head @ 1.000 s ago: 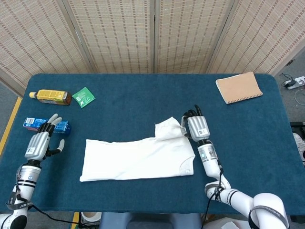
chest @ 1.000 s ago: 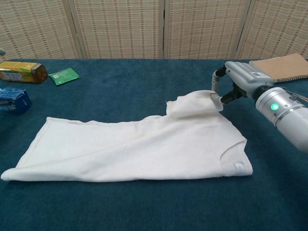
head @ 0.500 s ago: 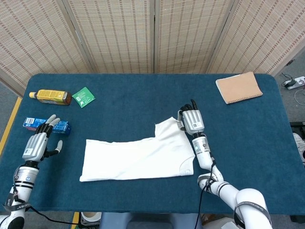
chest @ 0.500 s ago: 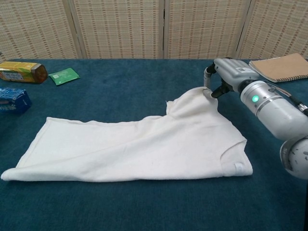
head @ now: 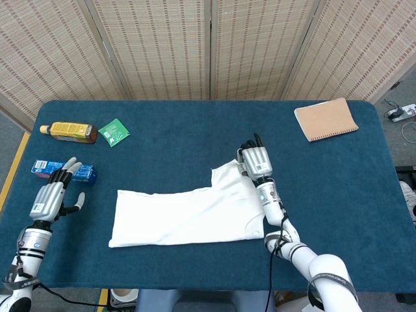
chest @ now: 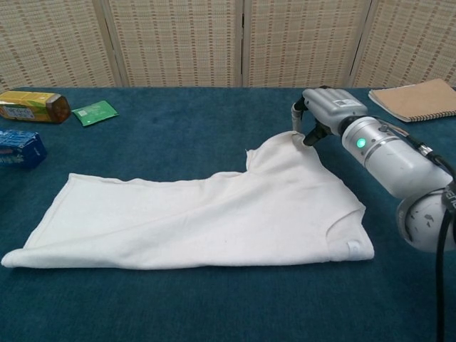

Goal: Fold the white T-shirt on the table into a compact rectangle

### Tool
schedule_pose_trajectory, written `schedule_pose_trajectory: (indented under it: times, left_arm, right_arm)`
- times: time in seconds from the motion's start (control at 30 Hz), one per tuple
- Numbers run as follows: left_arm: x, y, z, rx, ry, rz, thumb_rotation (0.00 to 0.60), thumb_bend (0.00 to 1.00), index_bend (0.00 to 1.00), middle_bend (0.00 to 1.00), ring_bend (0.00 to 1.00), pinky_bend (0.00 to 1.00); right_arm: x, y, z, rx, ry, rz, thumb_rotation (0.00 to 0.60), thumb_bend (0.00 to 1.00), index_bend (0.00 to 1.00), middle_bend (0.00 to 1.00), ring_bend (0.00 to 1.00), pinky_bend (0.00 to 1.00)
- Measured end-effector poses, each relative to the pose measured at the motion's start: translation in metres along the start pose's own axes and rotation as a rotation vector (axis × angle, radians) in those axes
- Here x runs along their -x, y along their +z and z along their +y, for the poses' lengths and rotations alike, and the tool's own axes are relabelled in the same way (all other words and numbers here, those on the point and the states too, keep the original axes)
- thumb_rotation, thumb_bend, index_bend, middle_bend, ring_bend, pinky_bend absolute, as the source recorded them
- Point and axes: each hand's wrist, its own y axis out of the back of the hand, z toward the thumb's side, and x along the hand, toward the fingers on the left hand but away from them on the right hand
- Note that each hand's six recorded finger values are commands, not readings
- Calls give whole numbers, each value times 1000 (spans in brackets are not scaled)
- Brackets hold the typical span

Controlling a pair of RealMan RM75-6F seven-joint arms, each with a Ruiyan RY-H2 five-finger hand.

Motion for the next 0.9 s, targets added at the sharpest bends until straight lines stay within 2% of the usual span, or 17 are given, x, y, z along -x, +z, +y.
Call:
schedule_pose_trajectory:
  times: [0.33, 0.57, 0.7, 0.77, 0.9]
  left_arm:
    - [0, 1, -1, -7, -9, -4, 600, 485, 0, 0, 0, 0]
    - [-1, 2, 0, -4, -3, -6, 600, 485, 0, 0, 0, 0]
    - [-1, 2, 2, -5, 4, -6, 600, 484, 0, 0, 0, 0]
    - [-1, 1, 4, -8, 6, -4, 600, 484, 0, 0, 0, 0]
    - [0, 0, 7, -16, 9, -6, 600, 485, 0, 0, 0, 0]
  right_arm:
    - [6, -2, 1, -37, 9, -14, 600, 355, 604, 356, 213, 2]
    - [10, -1, -2, -51, 32, -16, 600, 266, 368, 295, 197, 2]
    - [14, 3, 2, -58, 25, -6, 600, 161, 122, 182, 130, 1]
    - [14, 5, 6, -50, 11, 1, 600, 129, 59, 145, 107, 0]
    - [14, 12, 18, -10, -33, 34, 600, 122, 52, 137, 103, 0]
